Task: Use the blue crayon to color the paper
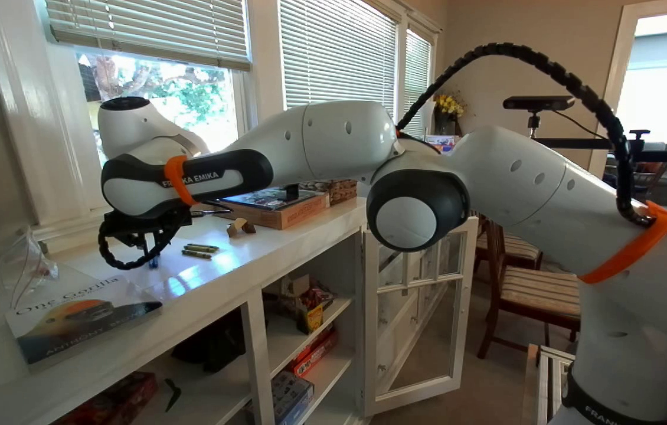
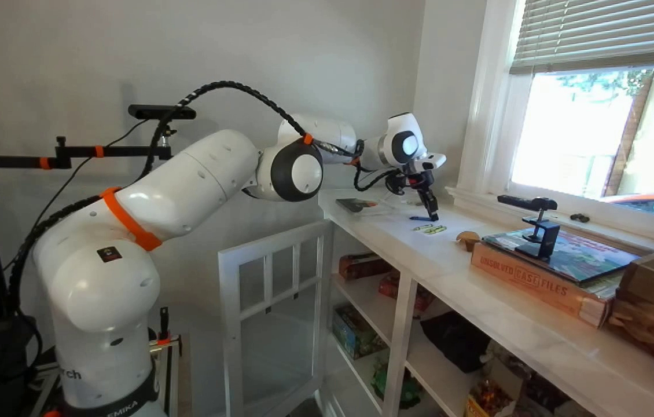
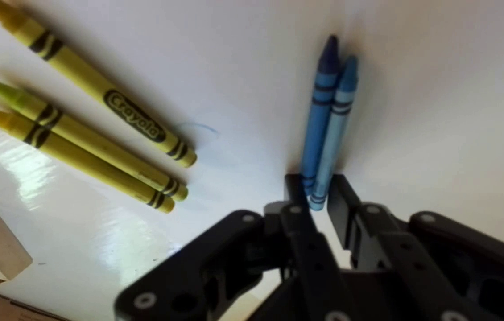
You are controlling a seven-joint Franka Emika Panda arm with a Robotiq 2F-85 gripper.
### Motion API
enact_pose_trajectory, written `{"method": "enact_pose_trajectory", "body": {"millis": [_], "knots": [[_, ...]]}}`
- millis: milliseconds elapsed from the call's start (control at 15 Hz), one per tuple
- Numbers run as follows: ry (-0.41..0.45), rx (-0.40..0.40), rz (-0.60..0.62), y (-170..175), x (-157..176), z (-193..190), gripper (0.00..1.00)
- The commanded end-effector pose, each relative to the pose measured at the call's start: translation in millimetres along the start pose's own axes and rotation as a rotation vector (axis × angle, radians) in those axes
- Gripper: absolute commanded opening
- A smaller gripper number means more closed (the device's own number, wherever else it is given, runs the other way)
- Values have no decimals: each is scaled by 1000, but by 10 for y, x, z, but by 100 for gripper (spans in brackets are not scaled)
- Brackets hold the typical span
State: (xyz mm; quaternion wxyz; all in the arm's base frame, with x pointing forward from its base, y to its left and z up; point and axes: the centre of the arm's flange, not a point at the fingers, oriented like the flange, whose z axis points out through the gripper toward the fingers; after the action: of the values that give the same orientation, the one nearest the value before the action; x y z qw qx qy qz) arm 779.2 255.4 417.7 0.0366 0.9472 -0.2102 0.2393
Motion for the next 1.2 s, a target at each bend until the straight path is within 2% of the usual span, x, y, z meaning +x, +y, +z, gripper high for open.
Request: {"method": "enact_pose_trajectory", "body": {"millis": [0,200,667,867,933,1133], "knots": [[-24,-8,9,-166,92,88,5],[-12,-4,16,-158,92,72,5],[92,25,41,-157,105,-34,5],[76,27,37,-153,121,-46,5],[70,26,37,-154,125,-52,37],[31,32,45,-172,132,-58,58]]}}
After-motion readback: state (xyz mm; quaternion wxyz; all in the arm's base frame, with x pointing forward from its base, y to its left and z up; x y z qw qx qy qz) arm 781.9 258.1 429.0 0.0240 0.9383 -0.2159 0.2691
